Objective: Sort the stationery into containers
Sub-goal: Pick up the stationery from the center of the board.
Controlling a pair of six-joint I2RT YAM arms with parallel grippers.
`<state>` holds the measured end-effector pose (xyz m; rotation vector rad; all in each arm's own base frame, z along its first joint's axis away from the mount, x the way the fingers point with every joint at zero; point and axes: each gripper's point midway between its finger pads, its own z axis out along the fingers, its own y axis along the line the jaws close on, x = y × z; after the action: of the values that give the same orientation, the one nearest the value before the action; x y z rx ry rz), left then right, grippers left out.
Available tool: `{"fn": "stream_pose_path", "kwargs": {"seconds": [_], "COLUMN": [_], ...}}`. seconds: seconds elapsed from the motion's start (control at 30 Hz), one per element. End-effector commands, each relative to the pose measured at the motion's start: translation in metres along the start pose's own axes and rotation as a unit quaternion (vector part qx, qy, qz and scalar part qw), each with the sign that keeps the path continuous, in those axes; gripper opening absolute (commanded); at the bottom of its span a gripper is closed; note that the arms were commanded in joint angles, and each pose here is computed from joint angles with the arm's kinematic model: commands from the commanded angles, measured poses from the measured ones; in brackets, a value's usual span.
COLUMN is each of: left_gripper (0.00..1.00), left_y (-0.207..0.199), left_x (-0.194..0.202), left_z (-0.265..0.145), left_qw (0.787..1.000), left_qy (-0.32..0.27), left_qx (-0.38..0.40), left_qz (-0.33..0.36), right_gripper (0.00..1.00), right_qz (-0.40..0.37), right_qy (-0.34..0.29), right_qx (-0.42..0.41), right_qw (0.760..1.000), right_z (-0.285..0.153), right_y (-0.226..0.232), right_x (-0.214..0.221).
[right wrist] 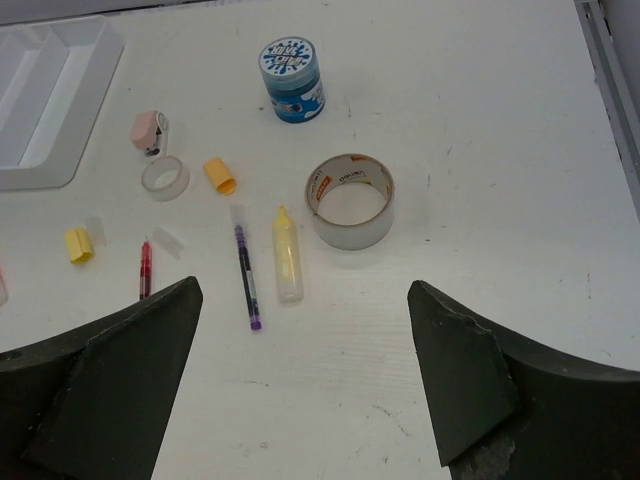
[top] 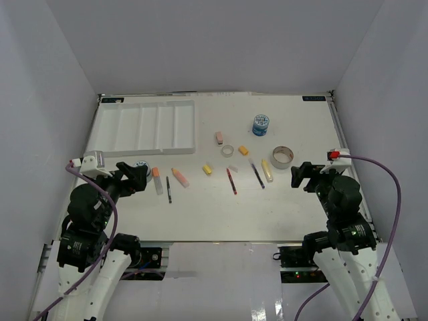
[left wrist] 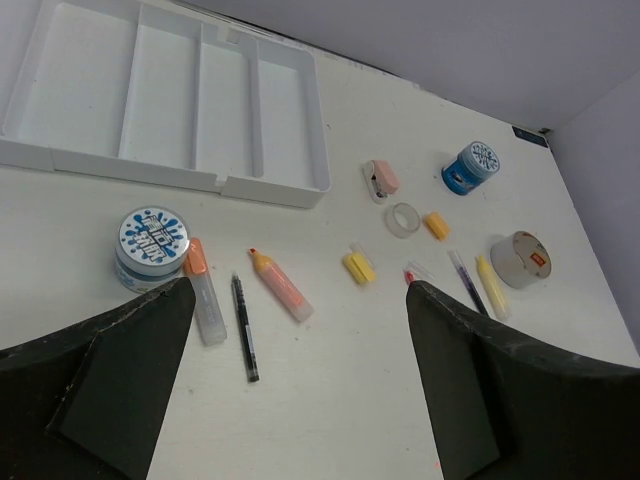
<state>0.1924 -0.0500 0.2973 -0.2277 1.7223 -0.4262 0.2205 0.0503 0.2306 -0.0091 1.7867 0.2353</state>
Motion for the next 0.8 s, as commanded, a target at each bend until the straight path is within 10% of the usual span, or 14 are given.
{"fn": "stream_pose_path", "kwargs": {"seconds": [0.0, 0.77], "left_gripper": [0.98, 0.98], "left_y": [-0.008, -0.014], "left_x": [-0.005, 0.063], "left_z": [-0.002, 0.070], "left_qw": [1.000, 0.994], "left_qy": [-0.004, 0.083], "left_qx": [0.017, 0.058], "left_qz": [-0.003, -0.027], "right_gripper": [0.90, 1.00], "right_qz": [0.021, 0.020], "right_qy": [-0.015, 0.259], "right_qx": [0.017, 0.186], "right_qw": [1.000, 0.948], "right_z": [0.002, 0.158], "right_y": [-0.002, -0.056], "right_x": [-0.014, 0.085]}}
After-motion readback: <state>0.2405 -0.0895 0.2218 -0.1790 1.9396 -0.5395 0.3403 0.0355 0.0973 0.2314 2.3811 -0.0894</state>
